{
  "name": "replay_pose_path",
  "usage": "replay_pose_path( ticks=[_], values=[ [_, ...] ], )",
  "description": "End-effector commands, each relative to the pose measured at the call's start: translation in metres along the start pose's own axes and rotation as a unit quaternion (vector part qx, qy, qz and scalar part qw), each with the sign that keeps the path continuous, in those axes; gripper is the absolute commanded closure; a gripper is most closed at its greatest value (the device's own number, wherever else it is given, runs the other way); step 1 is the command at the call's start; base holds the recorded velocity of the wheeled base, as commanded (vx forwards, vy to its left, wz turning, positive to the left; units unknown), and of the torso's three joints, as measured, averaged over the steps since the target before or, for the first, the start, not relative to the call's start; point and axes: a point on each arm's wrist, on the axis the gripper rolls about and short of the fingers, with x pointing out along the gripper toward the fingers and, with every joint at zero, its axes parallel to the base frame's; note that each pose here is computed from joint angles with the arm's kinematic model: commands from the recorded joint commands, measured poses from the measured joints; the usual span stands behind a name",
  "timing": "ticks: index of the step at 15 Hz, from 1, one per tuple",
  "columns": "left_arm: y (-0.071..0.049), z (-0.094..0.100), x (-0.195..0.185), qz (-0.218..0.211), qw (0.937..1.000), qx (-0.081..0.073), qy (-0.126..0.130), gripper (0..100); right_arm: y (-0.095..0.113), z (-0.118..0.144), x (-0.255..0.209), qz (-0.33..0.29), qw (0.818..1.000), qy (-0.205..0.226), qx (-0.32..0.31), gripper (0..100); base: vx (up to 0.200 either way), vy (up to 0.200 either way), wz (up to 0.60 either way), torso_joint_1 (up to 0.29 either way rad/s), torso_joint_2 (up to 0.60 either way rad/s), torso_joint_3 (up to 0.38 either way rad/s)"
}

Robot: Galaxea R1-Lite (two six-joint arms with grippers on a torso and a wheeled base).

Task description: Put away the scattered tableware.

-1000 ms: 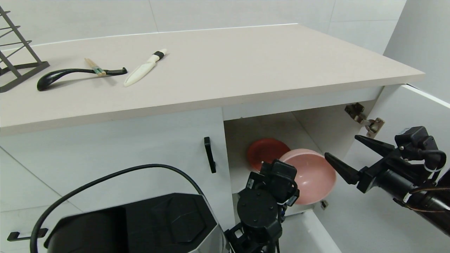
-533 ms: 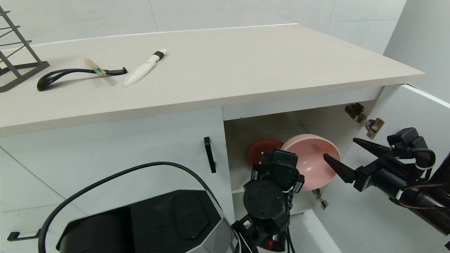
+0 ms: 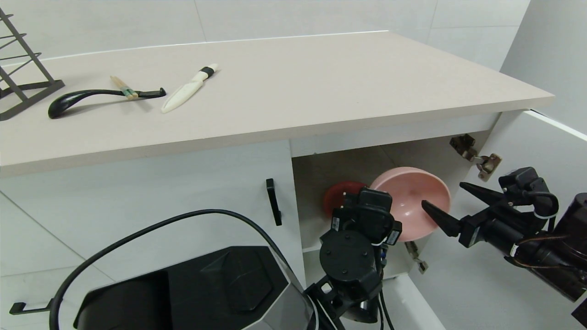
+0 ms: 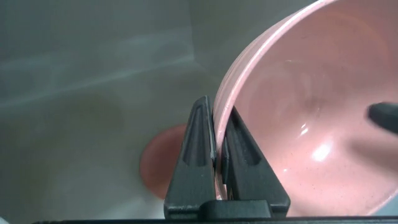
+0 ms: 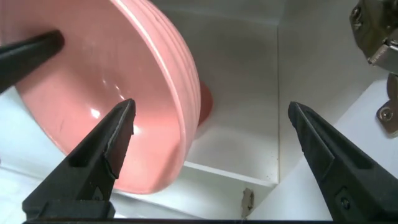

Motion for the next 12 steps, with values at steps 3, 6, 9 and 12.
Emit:
replay_pose_path(
  ticks=[3,6,9,12],
  values=[
    [-0.002,0.007,0.002,0.001,0.9999,-0.009,-0.009,100,-0.004,0.002,0.002,-0.008,1.0,-0.005,-0.001,100,0.0,0.0,0.0,0.0,0.0,0.0],
    [-0.004,0.006,0.0,-0.002,0.9999,-0.008,-0.008,100,-0.001,0.005,0.002,-0.002,1.0,-0.013,-0.001,100,0.0,0.0,0.0,0.0,0.0,0.0],
    [-0.004,0.004,0.0,-0.003,0.9999,-0.008,-0.007,0,0.008,0.01,0.001,0.016,1.0,-0.023,-0.001,100,0.0,0.0,0.0,0.0,0.0,0.0],
    [-0.005,0.006,-0.003,-0.006,0.9999,-0.007,-0.006,0,0.006,0.009,0.001,0.012,1.0,-0.02,0.0,100,0.0,0.0,0.0,0.0,0.0,0.0]
  ],
)
